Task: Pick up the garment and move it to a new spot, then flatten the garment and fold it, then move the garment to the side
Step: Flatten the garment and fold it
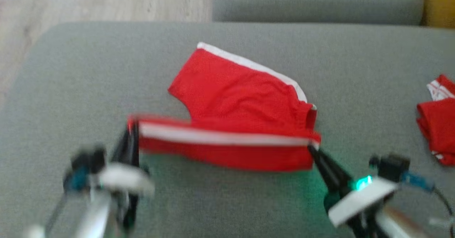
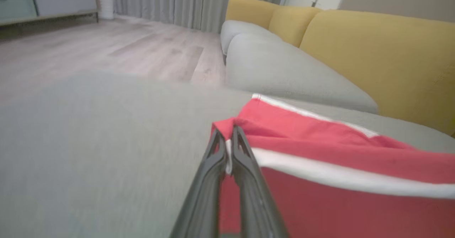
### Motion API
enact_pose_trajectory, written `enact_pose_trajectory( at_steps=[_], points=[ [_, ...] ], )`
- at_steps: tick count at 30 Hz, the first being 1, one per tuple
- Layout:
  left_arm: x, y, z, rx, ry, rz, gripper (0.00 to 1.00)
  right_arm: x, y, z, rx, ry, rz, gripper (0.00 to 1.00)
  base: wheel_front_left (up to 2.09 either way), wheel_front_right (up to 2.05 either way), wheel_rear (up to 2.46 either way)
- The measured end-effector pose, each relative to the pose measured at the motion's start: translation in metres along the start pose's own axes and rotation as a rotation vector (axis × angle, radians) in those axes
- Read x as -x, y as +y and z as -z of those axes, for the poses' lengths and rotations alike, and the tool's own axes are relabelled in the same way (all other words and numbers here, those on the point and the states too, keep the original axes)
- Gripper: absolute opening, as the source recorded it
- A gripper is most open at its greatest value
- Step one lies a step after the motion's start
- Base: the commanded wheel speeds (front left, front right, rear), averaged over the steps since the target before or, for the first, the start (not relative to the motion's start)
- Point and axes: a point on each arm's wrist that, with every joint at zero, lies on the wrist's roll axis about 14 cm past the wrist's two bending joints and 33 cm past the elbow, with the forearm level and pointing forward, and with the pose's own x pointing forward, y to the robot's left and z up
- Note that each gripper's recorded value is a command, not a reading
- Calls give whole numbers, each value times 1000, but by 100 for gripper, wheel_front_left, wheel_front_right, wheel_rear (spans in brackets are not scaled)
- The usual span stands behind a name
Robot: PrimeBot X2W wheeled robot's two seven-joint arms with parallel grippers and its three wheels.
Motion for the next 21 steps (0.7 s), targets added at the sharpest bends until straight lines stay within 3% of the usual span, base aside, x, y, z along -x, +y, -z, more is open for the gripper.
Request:
enact_pose_trajectory(
  at_steps=[5, 8, 15, 21],
  points=[
    [-88, -23, -65, -109, -38, 104, 0, -42, -14, -42, -75, -77, 10, 0, 0, 0, 0],
    [-126, -43, -75, -185, 4, 174, 0, -60, -28, -53, -103, -88, 31, 0, 0, 0, 0],
    [-187, -39, -40, -292, 199, 200, 0, -87, -57, -55, -155, -85, 80, 0, 0, 0, 0],
    [-221, -53, 1, -289, 286, 244, 0, -87, -88, -44, -195, -90, 160, 0, 0, 0, 0]
  ],
)
